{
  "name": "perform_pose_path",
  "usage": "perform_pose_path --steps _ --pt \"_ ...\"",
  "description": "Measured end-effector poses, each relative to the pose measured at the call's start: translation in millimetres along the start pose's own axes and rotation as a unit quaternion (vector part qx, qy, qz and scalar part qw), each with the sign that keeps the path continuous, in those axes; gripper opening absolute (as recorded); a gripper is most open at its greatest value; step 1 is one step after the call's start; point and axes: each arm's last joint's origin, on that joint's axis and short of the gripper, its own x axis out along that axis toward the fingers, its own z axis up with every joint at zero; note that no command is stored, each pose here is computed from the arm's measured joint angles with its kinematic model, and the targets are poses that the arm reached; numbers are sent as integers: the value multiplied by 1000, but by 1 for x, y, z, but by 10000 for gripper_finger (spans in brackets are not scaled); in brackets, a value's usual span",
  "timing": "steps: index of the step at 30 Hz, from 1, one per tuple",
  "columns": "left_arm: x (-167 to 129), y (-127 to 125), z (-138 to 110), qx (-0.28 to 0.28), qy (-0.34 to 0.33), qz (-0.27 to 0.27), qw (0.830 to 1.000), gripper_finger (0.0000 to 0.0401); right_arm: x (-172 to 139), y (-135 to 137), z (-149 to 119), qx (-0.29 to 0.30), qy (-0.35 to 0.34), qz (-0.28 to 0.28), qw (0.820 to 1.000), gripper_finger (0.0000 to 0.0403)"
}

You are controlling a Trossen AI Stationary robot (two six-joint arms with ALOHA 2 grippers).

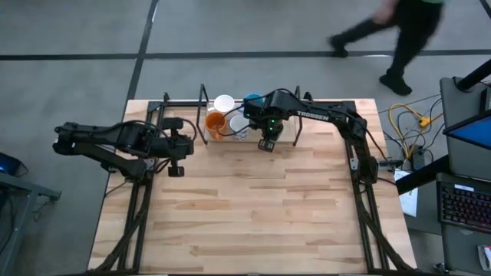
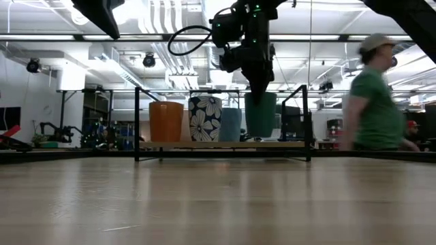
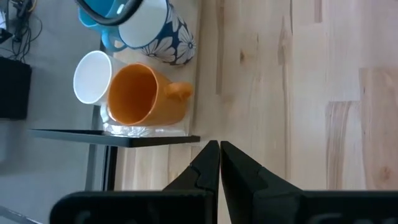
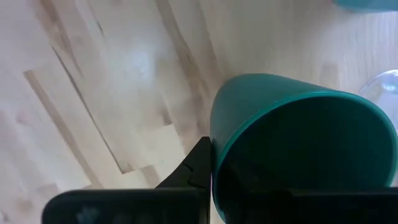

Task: Stack small to large cups/mugs on shelf
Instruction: Put the green cup on the shelf

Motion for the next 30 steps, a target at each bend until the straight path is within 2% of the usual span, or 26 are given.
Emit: perform_pose_path --steps 14,30 --pt "4 -2 2 -7 -14 0 1000 0 2 -15 3 -4 -11 -9 1000 9" --pt "4 -2 2 -7 -14 0 1000 0 2 -16 5 -7 -19 -9 1000 9"
